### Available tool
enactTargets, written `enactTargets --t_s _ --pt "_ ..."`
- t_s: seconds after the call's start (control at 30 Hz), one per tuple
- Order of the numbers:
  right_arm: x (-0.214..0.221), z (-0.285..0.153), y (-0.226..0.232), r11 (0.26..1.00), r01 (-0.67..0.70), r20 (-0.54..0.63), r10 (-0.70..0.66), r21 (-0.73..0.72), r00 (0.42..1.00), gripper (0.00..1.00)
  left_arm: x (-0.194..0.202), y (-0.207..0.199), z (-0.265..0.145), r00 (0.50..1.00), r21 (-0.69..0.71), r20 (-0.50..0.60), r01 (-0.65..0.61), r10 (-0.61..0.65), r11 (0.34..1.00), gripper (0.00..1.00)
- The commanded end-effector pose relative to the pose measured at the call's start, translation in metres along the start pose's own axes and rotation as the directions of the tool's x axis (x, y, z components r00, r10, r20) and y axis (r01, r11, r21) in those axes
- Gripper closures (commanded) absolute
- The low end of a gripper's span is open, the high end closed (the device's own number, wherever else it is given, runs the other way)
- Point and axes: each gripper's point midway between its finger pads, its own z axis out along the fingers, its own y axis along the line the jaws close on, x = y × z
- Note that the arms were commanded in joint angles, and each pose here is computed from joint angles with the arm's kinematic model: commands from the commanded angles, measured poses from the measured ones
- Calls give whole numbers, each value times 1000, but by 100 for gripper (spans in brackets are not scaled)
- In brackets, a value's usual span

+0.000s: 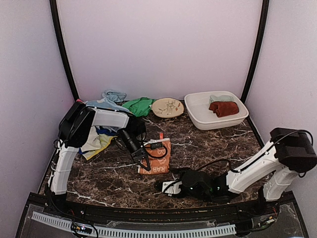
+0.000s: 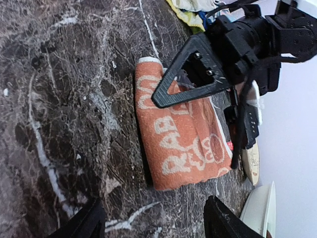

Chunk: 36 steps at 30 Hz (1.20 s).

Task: Roll the towels
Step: Roll the towel at the center of the board.

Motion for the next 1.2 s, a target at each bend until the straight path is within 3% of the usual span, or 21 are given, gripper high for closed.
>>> enactTargets --t_s 0.0,0.23,0.3,0.43,0.57,0.7,0.87,1.0,1.17 --pt "-22 22 -12 953 264 15 -269 147 963 33 2 10 -1 999 -17 -14 47 -47 999 100" --pt "-22 58 -3 910 389 8 -394 141 919 40 2 8 -1 999 -2 -15 44 -44 999 100" --pt "-18 68 -4 910 393 0 -396 132 918 48 2 5 -1 999 7 -15 41 -41 999 100" --pt "-5 83 -3 939 339 -21 -339 58 941 77 2 -4 -4 1000 43 -5 18 -17 999 98" --pt "1 93 2 985 164 -42 -167 -59 985 92 2 -18 -12 997 35 27 -74 73 997 80" --pt "0 91 4 971 -107 -57 97 -215 994 96 -3 -29 -46 959 -83 157 -225 236 971 46" --pt "3 91 5 825 -416 -144 391 -382 909 99 8 -26 -74 925 -226 189 -286 330 931 35" --pt "-2 89 9 617 -592 -241 559 -518 793 100 30 -11 -82 928 -308 165 -275 336 911 33" --pt "5 90 7 422 -701 -356 643 -575 678 100 47 -13 -87 870 -455 129 -374 476 808 33"
